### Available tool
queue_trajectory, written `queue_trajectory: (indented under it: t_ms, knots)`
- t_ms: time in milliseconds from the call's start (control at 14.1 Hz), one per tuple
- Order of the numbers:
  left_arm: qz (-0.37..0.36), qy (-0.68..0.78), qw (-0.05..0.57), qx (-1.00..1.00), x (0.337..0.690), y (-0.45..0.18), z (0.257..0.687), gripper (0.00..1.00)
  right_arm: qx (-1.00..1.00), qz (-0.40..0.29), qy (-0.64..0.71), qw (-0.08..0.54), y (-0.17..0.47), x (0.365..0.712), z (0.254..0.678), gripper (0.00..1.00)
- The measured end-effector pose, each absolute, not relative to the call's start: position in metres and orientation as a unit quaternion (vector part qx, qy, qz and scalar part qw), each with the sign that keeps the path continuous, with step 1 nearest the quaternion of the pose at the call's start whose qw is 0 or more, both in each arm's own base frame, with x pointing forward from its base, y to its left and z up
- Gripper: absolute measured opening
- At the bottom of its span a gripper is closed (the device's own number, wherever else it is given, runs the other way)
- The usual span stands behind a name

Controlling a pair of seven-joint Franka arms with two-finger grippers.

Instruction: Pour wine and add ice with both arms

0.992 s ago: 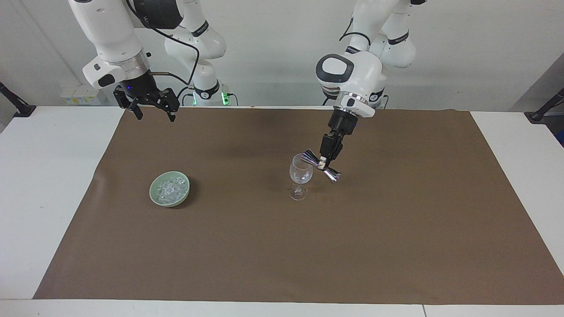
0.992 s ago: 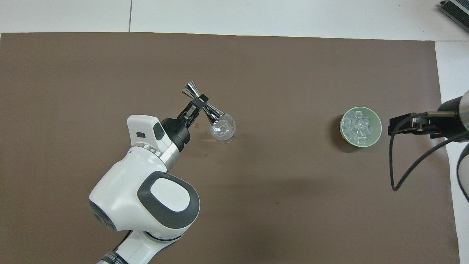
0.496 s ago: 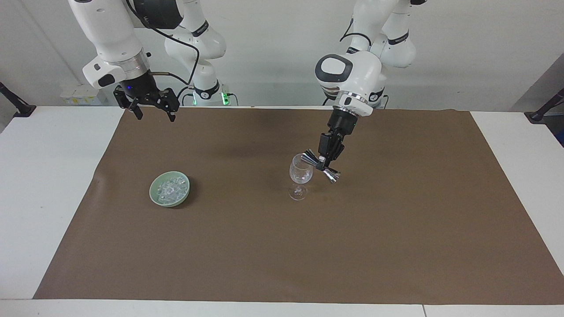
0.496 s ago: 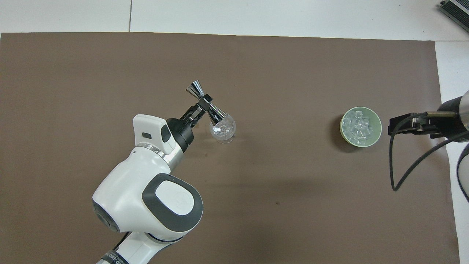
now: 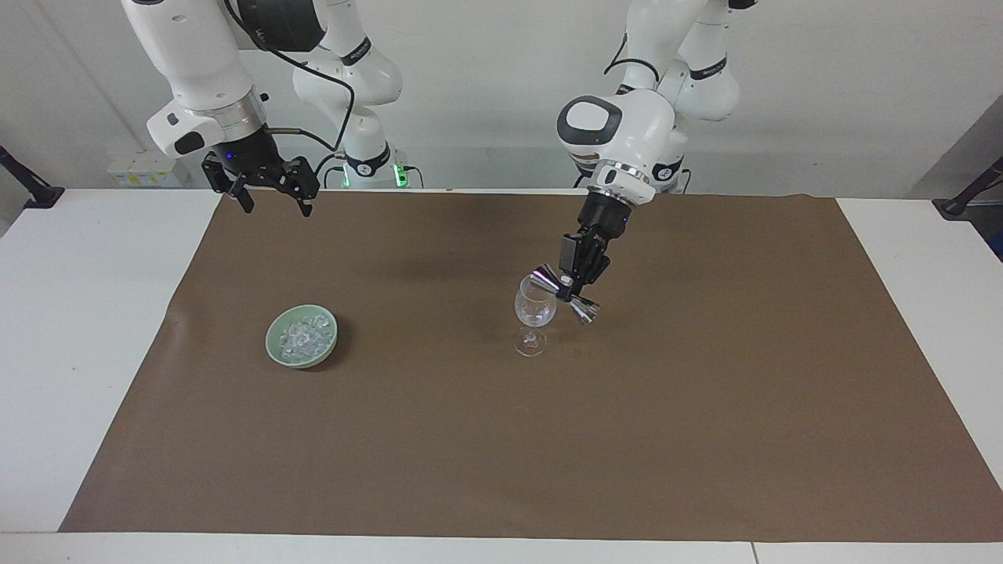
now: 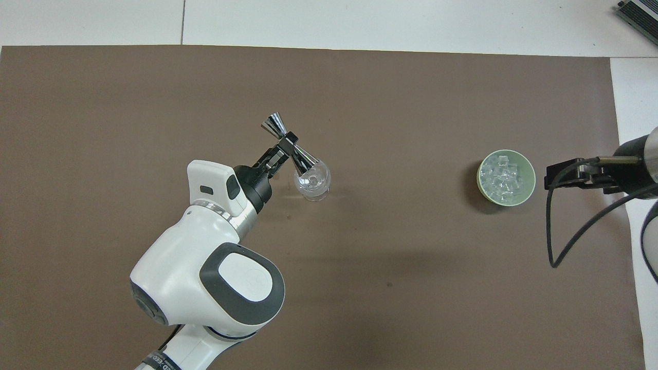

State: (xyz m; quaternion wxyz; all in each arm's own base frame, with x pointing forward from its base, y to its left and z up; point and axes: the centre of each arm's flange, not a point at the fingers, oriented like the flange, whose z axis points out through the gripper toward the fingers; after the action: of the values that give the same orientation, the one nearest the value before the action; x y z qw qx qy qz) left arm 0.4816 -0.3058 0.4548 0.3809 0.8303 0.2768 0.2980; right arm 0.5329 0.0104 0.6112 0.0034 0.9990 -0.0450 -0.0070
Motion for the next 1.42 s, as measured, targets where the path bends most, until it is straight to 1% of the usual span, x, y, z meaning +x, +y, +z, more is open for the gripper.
queue_trajectory:
  t_ms: [425, 638, 780, 992, 1205, 1417]
  knots:
    - [0.297, 0.282, 0.382, 0.829, 0.482, -0.305, 0.455, 0.22, 0.999, -0.007, -0.045, 0.003, 0.010, 0.533, 0.611, 1.00]
    - [0.278, 0.318, 0.398, 0.814, 0.487, -0.289, 0.457, 0.22, 0.999, -0.007, -0.045, 0.003, 0.010, 0.533, 0.611, 1.00]
    - [0.257, 0.333, 0.420, 0.804, 0.502, -0.262, 0.464, 0.22, 0.999, -0.007, -0.045, 0.003, 0.010, 0.533, 0.611, 1.00]
    - [0.206, 0.373, 0.465, 0.776, 0.525, -0.193, 0.472, 0.22, 0.999, -0.007, -0.045, 0.003, 0.010, 0.533, 0.611, 1.00]
    - [0.165, 0.410, 0.491, 0.750, 0.530, -0.138, 0.472, 0.22, 0.999, -0.007, -0.045, 0.003, 0.010, 0.533, 0.611, 1.00]
    - [0.120, 0.457, 0.508, 0.720, 0.524, -0.088, 0.460, 0.22, 0.999, -0.011, -0.044, 0.004, 0.012, 0.533, 0.608, 1.00]
